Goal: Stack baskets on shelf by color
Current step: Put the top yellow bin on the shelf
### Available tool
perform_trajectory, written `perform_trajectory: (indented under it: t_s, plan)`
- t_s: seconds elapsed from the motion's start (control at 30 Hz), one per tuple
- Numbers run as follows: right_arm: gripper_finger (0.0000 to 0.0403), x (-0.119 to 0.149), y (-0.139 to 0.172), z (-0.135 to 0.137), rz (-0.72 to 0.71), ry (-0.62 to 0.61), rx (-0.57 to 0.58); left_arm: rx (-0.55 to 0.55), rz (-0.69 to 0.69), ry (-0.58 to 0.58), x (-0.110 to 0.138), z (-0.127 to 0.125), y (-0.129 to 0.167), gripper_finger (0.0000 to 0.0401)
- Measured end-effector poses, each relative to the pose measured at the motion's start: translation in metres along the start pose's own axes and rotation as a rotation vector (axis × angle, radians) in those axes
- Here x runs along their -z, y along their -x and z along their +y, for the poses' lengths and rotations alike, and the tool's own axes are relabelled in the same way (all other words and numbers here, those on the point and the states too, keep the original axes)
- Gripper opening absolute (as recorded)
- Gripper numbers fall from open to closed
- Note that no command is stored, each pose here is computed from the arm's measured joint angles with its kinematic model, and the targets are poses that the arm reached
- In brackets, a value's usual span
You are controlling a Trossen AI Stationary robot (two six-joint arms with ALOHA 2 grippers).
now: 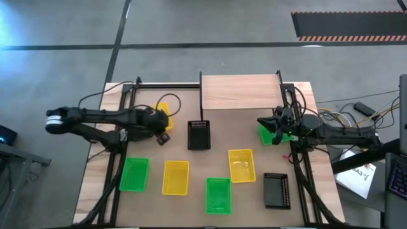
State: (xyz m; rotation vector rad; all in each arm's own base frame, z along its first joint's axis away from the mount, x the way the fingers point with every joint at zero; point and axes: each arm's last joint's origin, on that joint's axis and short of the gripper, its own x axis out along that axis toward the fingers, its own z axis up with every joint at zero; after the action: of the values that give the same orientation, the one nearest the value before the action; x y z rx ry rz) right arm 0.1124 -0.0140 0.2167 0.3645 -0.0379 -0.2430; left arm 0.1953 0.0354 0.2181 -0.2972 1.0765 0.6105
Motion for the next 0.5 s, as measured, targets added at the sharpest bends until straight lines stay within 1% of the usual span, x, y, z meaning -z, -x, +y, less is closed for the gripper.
perform_trajectory:
  t_s: [0.13,0.23,0.37,0.5]
  plan:
    - [0.0009,-0.011,-0.007,0.006,0.022,0.078,0.008,-0.026,0.071,-0.035,-0.003,-0.004,-0.015,0.0147]
    - [0.0009,-0.016,-0.016,0.009,0.056,0.124,0.018,-0.055,0.126,-0.056,-0.002,-0.003,-0.028,0.0169]
    - [0.0009,-0.017,-0.029,0.011,0.118,0.164,0.035,-0.079,0.185,-0.112,-0.003,-0.002,-0.044,0.0167]
    - [0.0009,-0.019,-0.037,0.014,0.147,0.169,0.044,-0.061,0.224,-0.159,-0.006,0.001,-0.058,0.0144]
